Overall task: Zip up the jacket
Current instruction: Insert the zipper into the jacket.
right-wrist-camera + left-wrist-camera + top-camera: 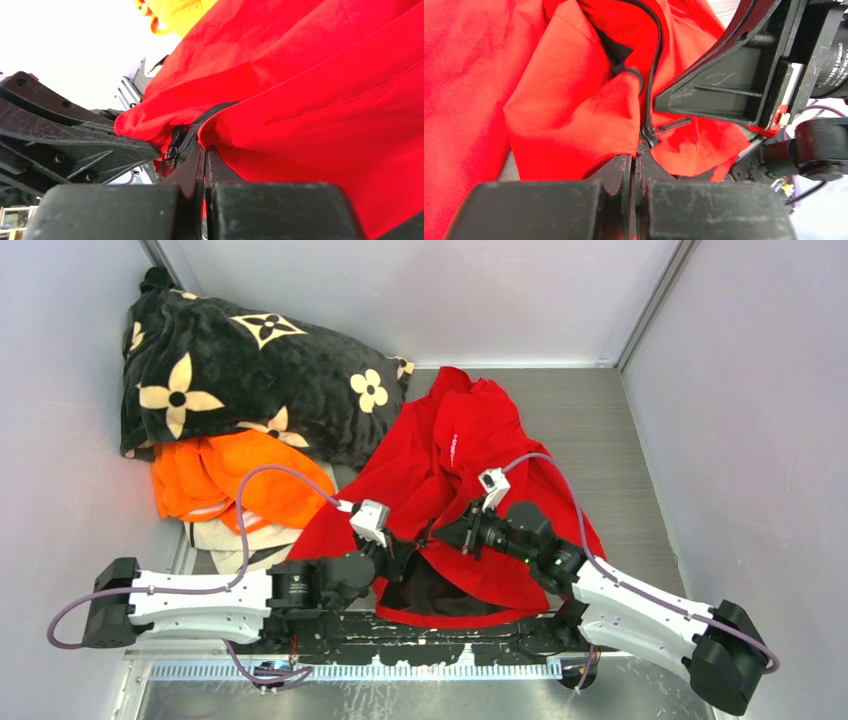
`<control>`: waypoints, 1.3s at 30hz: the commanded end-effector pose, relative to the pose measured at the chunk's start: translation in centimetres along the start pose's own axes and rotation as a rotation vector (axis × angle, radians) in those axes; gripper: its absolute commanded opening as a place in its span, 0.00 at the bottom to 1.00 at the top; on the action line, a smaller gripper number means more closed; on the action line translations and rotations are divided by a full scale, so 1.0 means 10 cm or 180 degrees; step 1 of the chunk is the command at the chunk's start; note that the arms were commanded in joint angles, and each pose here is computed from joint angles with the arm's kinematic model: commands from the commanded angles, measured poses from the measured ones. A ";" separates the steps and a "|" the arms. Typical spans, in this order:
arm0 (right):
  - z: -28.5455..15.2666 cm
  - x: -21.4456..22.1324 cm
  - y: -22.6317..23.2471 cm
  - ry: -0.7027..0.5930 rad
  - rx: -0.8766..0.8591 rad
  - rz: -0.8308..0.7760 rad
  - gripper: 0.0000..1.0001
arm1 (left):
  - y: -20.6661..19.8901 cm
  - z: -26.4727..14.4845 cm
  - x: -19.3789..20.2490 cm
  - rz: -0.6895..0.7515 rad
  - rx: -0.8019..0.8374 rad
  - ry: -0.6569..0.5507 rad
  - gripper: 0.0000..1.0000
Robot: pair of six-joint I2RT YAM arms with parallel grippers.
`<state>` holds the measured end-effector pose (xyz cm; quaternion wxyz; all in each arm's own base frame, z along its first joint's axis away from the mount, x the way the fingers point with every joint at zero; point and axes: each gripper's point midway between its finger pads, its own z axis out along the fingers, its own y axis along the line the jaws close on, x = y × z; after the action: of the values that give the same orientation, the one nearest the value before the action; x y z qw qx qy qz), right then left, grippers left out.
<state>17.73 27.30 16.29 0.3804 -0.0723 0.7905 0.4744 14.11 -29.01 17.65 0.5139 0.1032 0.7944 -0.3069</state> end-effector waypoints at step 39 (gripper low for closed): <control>-0.26 -0.36 -0.01 -0.0697 -0.0055 -0.0644 0.01 | -0.17 0.00 0.36 -0.0228 0.0824 0.0508 0.00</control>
<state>16.48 25.50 17.06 0.4330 -0.1160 0.7572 0.4750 13.00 -30.59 16.37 0.4454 0.1165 0.7861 -0.4124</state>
